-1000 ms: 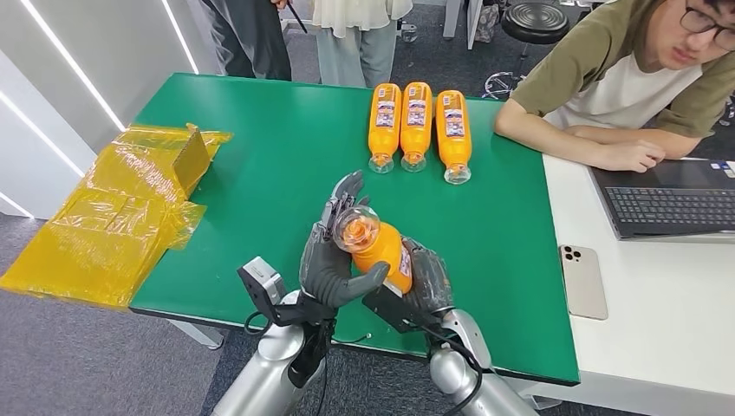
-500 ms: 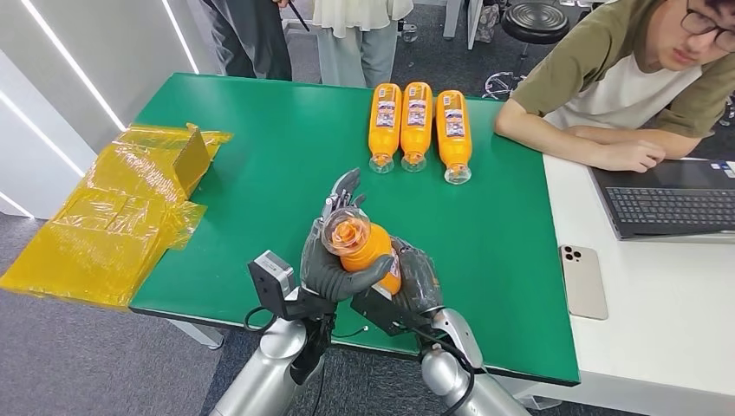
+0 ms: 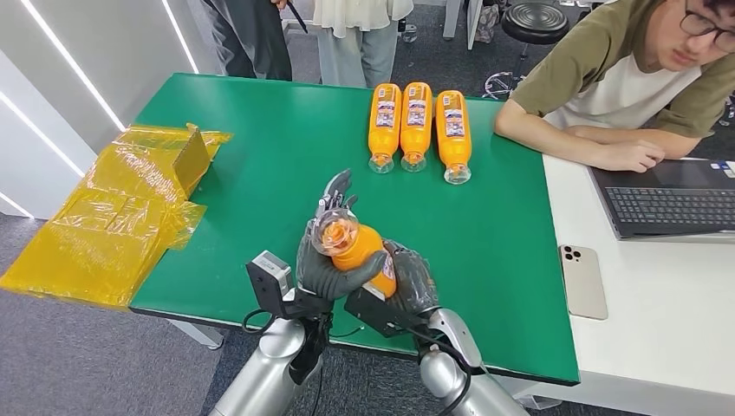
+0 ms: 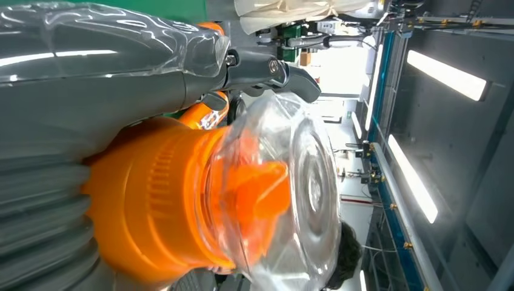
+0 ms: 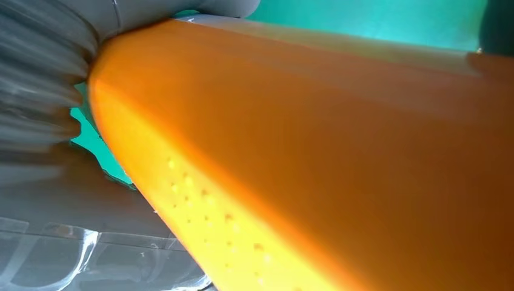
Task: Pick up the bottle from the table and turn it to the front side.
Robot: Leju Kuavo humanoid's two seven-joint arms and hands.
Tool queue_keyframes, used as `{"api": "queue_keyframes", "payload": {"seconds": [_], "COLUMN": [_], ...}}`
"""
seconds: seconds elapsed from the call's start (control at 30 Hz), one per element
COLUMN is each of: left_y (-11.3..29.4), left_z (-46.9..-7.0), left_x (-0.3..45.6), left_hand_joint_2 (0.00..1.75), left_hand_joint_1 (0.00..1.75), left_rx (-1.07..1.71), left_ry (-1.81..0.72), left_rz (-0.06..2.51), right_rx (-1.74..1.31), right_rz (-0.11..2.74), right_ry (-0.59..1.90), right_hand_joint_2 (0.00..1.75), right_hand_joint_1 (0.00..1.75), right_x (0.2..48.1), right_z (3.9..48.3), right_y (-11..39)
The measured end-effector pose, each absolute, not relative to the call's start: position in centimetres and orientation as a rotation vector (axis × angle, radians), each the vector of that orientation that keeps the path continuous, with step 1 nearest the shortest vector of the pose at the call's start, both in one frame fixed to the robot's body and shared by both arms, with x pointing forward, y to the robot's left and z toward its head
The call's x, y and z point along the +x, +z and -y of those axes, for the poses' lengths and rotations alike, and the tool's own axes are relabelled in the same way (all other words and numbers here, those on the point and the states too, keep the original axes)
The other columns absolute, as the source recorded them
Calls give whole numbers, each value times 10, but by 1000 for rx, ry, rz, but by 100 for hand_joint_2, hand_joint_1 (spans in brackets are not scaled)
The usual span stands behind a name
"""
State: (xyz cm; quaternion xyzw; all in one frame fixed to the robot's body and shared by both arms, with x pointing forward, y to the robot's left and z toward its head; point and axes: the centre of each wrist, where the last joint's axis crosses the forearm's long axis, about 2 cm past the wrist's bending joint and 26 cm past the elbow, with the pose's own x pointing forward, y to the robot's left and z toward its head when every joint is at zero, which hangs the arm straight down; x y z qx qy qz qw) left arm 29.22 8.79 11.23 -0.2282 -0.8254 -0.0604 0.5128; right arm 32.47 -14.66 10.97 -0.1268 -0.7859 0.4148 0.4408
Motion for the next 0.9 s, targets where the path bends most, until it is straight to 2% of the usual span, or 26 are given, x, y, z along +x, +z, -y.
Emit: {"api": "queue_keyframes", "payload": {"seconds": [0.5, 0.53, 0.63, 0.67, 0.9], "left_y": [110, 110, 110, 110, 110], "left_z": [-92, -92, -93, -93, -93], "left_x": [293, 293, 293, 293, 293], "left_hand_joint_2": [175, 175, 175, 175, 175], "left_hand_joint_1": [175, 175, 175, 175, 175], "left_rx": [-536, -535, -531, -530, -524], "left_ry": [-104, -102, -96, -95, -93], "left_rz": [2006, 2007, 2008, 2009, 2010], "right_rx": [-321, -323, -328, -330, -336], "right_rz": [1943, 1943, 1944, 1947, 2014], "right_ry": [1075, 1081, 1094, 1097, 1042], "right_hand_joint_2": [175, 175, 175, 175, 175], "right_hand_joint_1": [175, 154, 23, 0, 0], "right_x": [330, 330, 331, 331, 326], "right_z": [147, 147, 147, 147, 140], "right_y": [109, 109, 108, 108, 107]}}
